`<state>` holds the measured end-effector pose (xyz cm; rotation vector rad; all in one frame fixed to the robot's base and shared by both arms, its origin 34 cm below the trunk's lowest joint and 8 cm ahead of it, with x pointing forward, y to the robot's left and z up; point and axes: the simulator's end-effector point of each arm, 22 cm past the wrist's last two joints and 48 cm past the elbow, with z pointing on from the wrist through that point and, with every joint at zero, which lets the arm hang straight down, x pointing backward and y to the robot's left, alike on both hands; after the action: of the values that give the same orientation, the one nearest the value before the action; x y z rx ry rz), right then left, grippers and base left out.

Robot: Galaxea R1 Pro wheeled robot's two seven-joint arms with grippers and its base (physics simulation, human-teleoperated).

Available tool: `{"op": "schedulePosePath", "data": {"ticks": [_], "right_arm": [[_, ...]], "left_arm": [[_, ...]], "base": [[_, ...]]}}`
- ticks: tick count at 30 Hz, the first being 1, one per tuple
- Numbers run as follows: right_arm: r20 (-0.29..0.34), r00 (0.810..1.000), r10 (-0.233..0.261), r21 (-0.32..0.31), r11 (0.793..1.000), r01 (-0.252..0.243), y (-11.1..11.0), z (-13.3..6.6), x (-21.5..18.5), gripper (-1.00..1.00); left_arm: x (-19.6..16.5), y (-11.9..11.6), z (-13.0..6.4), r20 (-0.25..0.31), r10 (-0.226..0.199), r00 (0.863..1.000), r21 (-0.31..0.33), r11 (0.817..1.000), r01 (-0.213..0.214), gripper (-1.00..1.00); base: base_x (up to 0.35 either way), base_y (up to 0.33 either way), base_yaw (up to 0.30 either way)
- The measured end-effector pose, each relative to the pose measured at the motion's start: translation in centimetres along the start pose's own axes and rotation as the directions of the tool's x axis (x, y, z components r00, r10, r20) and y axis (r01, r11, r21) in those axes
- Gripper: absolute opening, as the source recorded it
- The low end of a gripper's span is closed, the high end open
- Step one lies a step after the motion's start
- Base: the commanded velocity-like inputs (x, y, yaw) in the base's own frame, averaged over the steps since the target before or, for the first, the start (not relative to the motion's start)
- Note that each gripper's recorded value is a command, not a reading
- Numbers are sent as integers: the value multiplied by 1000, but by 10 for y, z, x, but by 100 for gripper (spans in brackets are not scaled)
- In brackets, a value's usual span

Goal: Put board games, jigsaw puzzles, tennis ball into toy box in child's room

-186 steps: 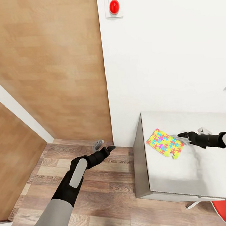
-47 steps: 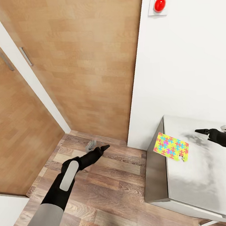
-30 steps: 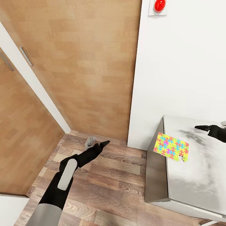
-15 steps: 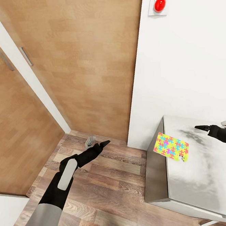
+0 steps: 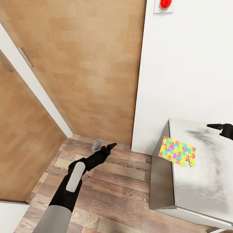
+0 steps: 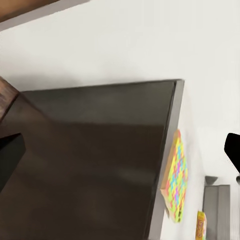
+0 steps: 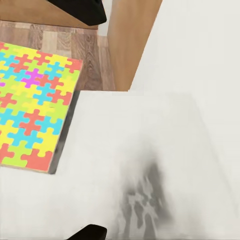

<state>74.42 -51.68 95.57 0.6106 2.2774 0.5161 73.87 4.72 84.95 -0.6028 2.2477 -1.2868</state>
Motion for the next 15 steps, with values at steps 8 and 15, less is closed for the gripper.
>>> {"op": "schedulePosePath", "data": {"ticks": [8, 15], "right_arm": [[-4, 1000, 26, 8, 1000, -26, -12, 7, 2, 100], [9, 1000, 2, 0, 1000, -2, -7, 8, -3, 100]], "left_arm": [[2, 19, 8, -1, -58, 998, -57, 997, 58, 100], [1, 23, 13, -1, -62, 998, -53, 997, 62, 100]], "base": [[0, 0, 0], [0, 0, 0]]}}
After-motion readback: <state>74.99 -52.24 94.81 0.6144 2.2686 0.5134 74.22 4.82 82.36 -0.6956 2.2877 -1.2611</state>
